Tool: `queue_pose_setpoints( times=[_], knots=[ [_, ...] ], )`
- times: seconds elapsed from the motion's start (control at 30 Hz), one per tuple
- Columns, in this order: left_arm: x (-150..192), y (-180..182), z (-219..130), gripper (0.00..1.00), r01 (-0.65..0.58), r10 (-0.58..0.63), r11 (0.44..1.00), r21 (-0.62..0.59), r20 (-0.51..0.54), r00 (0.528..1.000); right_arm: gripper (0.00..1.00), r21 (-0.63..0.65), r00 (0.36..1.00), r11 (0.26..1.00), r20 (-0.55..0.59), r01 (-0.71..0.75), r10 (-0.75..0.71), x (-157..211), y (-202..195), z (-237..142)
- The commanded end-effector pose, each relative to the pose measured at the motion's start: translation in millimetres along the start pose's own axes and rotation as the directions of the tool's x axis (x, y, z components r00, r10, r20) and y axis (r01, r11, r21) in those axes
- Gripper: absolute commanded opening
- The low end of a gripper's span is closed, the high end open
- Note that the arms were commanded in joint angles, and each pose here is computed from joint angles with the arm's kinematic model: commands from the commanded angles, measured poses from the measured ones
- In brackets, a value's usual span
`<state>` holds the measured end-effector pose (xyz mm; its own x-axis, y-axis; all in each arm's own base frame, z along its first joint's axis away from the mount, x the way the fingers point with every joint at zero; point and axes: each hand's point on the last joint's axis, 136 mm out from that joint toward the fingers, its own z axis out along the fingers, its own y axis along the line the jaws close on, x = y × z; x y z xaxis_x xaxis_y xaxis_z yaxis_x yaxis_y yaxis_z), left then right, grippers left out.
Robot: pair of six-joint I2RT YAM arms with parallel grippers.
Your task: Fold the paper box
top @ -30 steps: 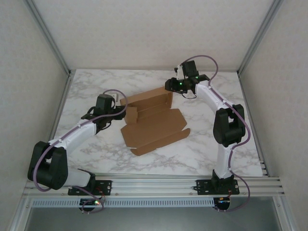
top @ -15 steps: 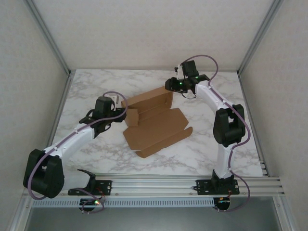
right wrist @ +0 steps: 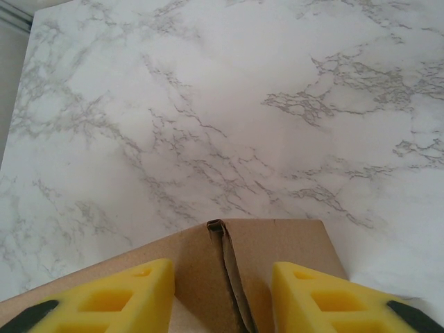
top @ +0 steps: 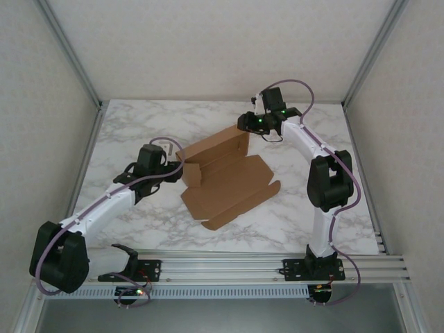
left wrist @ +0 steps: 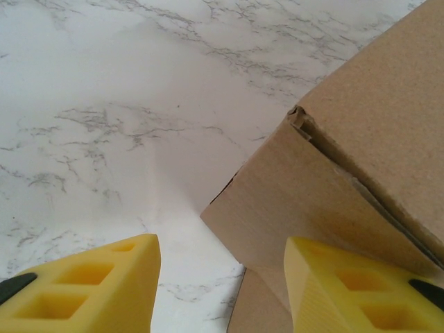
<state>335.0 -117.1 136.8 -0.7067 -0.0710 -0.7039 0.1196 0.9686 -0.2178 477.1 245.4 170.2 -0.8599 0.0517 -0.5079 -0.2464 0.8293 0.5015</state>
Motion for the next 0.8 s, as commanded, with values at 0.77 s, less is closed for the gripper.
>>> queue_pose_setpoints(
  times=[0.77],
  knots=[
    [16.3,-4.7,-16.8,0.54,0.063,-0.062,0.998,0.021,-0.028,0.998,0.42,0.026,0.996,0.999,-0.084,-0.037,0.039,20.1,-8.3,11.7]
  ],
)
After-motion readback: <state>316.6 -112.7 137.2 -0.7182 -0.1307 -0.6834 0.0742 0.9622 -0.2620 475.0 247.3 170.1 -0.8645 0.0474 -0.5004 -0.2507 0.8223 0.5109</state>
